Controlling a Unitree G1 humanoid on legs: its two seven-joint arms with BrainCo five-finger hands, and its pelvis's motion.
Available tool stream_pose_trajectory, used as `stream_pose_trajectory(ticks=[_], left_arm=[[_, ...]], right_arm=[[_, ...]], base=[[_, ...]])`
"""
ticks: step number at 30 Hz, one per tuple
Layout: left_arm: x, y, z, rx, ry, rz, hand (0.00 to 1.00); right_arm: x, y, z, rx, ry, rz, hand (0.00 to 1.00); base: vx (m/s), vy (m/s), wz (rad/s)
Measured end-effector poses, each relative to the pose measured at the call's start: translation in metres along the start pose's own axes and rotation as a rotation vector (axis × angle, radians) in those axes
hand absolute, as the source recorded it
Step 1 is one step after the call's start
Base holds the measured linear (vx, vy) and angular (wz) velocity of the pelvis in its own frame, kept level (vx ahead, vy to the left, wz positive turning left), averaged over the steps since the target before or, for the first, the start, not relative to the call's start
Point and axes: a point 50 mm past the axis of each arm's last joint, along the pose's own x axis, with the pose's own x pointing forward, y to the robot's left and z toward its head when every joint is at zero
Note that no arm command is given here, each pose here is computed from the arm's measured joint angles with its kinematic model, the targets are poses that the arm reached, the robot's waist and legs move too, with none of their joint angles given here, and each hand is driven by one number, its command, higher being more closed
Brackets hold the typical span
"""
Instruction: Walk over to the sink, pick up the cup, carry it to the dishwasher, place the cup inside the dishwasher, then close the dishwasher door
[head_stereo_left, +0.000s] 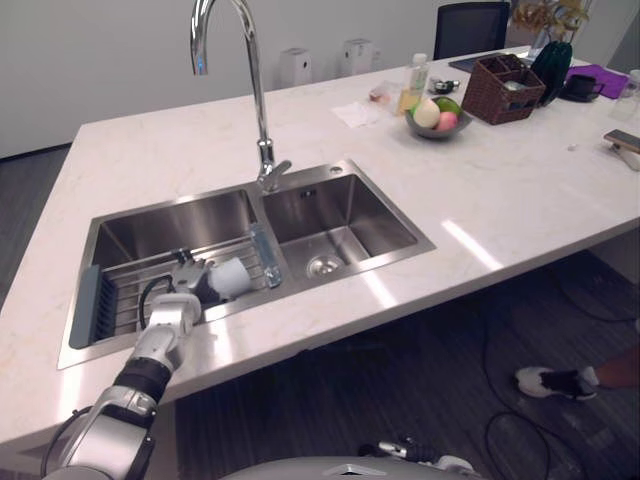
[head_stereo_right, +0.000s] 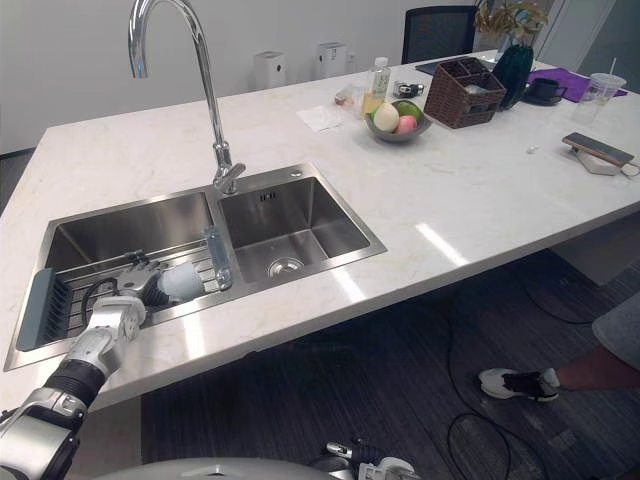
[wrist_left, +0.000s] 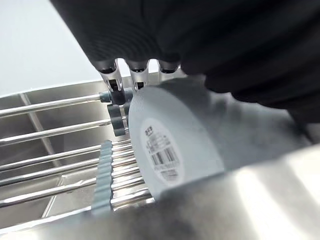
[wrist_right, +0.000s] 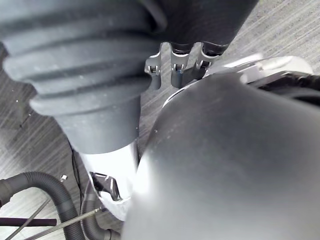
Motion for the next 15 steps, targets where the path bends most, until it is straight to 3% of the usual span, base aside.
stream_pose_trajectory(ticks=[15], left_arm=[[0.0007, -0.0027, 0.0013, 0.001, 0.038, 0.006, 1.00]], right_arm=[[0.0008, 0.0012, 0.0021, -0.002, 0.003, 0.016, 0.00]], base=[[0.00, 0.000, 0.00]])
